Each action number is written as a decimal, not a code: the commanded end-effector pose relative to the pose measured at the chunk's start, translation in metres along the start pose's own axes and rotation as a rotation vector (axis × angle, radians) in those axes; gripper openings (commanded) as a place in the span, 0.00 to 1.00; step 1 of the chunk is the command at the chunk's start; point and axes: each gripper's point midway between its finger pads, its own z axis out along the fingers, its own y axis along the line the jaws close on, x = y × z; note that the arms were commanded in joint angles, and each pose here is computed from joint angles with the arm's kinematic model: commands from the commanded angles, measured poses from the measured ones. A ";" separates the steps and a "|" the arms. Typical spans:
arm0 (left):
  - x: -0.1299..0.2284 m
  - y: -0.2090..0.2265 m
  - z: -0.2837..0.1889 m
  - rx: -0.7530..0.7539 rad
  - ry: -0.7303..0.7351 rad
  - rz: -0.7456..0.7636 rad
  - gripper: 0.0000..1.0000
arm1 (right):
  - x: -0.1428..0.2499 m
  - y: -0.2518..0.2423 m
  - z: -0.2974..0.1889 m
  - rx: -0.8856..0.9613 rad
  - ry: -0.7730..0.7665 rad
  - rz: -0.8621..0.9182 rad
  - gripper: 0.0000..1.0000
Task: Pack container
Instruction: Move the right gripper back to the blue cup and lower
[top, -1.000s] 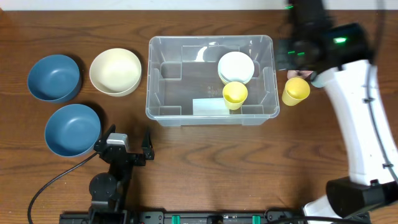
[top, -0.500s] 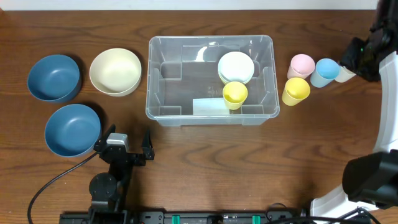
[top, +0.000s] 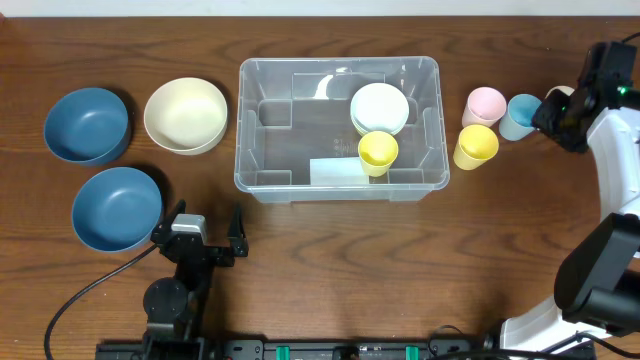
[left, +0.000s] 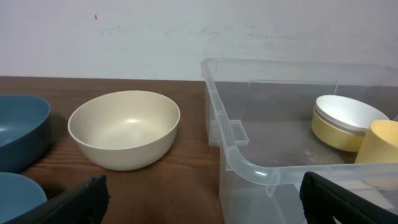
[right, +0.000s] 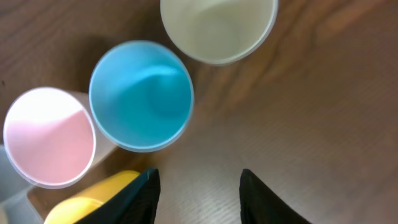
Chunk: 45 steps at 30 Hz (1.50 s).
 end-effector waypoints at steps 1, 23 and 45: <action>0.015 0.000 0.001 0.006 0.047 0.010 0.98 | 0.009 -0.001 0.016 -0.015 0.013 0.018 0.42; 0.015 0.000 0.001 0.006 0.047 0.010 0.98 | 0.017 0.000 0.078 -0.024 0.014 0.018 0.32; 0.015 0.000 0.001 0.006 0.047 0.010 0.98 | 0.004 0.002 -0.005 -0.044 -0.027 0.019 0.01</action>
